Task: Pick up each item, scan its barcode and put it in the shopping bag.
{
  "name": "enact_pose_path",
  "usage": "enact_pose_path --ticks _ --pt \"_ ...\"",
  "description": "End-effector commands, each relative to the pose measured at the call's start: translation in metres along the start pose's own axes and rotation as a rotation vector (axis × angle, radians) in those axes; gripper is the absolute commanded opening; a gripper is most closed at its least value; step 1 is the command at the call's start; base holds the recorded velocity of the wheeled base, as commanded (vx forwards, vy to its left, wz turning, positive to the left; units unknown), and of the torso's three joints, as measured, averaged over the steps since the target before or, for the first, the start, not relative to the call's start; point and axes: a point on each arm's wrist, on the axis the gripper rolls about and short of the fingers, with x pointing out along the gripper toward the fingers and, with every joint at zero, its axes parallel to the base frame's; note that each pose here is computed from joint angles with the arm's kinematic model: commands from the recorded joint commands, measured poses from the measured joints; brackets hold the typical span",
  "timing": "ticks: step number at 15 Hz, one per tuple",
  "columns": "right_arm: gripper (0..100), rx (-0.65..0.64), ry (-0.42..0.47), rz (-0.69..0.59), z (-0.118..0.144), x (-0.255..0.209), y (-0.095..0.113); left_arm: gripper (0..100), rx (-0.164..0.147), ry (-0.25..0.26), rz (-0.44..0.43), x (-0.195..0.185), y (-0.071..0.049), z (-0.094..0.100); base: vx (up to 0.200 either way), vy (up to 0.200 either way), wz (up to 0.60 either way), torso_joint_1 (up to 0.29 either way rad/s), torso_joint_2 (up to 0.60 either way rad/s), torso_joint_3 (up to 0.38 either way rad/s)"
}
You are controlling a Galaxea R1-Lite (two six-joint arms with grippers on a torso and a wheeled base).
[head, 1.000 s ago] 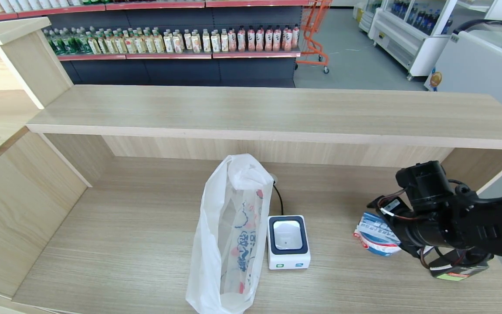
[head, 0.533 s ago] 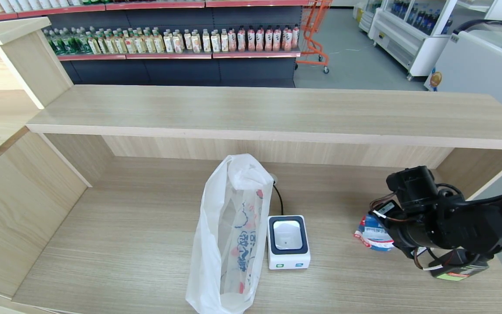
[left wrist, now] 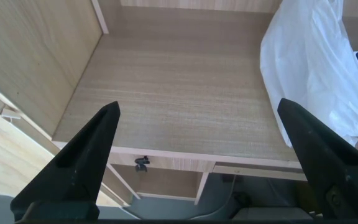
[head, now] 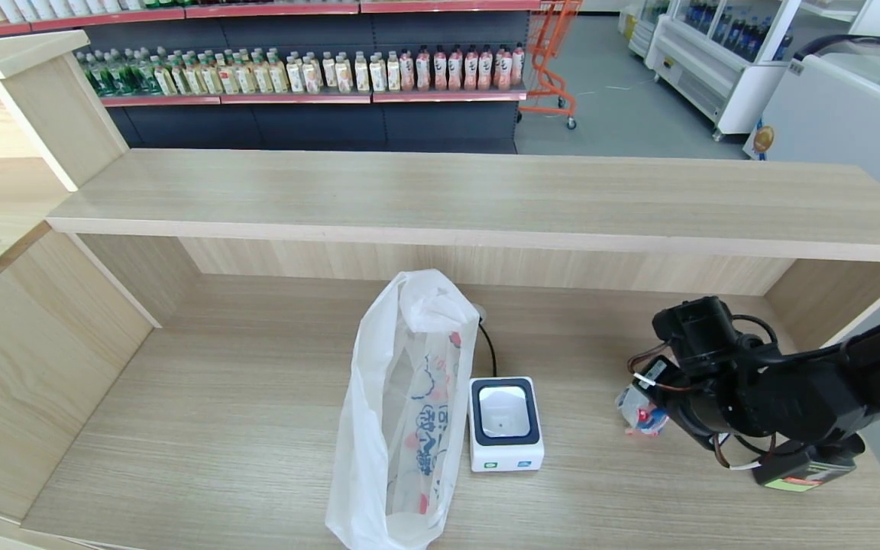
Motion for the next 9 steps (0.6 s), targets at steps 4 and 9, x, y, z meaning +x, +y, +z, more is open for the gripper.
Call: enact_pose_path --ticks 4,9 --pt "0 -0.141 0.09 0.319 0.007 -0.068 0.015 100 -0.001 0.0 0.001 0.0 0.0 0.0 0.0 0.0 0.0 0.0 0.0 0.0" --pt "0 -0.403 0.417 0.961 0.027 -0.142 -0.018 100 -0.001 0.0 -0.001 0.0 0.0 0.0 0.0 0.0 0.0 0.0 0.0 0.0"
